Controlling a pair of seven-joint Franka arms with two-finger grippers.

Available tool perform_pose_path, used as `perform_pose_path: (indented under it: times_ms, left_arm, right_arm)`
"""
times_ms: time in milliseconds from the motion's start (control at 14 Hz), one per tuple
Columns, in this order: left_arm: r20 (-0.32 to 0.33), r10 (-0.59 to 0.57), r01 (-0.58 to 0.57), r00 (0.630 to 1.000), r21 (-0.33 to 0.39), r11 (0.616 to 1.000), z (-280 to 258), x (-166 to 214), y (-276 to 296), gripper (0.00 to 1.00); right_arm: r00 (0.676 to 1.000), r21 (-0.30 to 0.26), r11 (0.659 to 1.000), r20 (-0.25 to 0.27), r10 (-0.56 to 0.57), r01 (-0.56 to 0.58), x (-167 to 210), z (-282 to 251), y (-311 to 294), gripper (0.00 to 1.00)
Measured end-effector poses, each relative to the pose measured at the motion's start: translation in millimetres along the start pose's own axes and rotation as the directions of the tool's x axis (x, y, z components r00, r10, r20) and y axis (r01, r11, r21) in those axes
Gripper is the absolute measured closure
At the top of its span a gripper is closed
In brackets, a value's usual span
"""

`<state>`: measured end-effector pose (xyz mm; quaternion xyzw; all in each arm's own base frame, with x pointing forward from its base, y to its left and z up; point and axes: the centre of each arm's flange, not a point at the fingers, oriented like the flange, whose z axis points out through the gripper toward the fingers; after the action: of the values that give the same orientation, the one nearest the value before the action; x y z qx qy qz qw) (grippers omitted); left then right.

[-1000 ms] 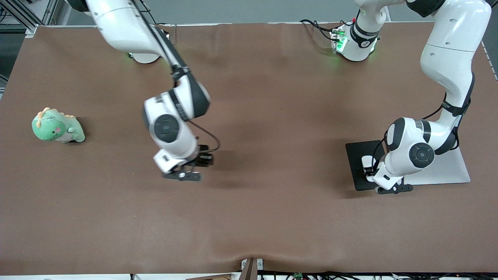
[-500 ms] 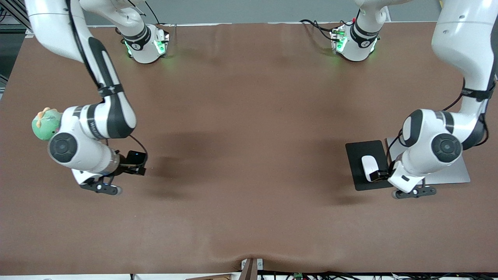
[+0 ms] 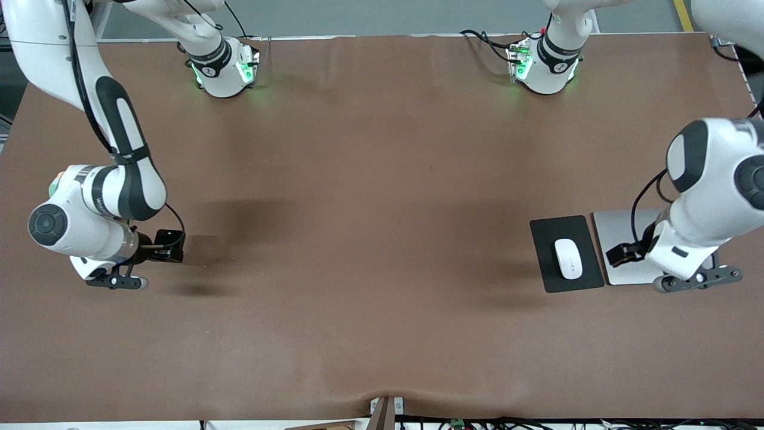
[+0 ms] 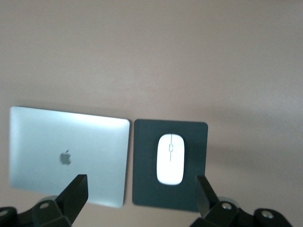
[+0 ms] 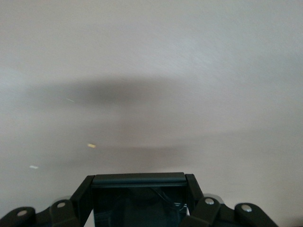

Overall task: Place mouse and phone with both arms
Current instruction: 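Open the left gripper off the mouse while the right gripper carries the phone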

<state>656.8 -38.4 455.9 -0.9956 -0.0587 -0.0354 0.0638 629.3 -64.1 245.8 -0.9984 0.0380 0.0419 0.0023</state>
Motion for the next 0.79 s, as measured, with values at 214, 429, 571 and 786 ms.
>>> perform_pose_path:
  times_ms: [214, 429, 571, 786]
  left_arm:
    - [-0.008, 0.032, -0.032, 0.999, 0.020, 0.999, -67, -23, -1, 0.00]
    - [-0.010, 0.082, -0.082, 0.997, 0.005, 0.997, -123, -45, -9, 0.00]
    - [-0.006, 0.111, -0.111, 0.994, 0.007, 0.994, -149, -59, -17, 0.00]
    - [0.006, 0.119, -0.119, 0.993, -0.022, 0.993, -174, -77, -22, 0.00]
  right_arm:
    - [1.000, 0.007, 1.000, 0.030, 0.006, -0.006, -12, 14, 37, 0.20]
    - [0.998, 0.019, 1.000, 0.055, -0.023, 0.022, -23, 26, 72, 0.20]
    - [0.996, 0.029, 0.999, 0.080, -0.025, 0.023, -35, 38, 93, 0.20]
    - [0.993, 0.038, 0.999, 0.114, -0.010, 0.005, -46, 56, 108, 0.20]
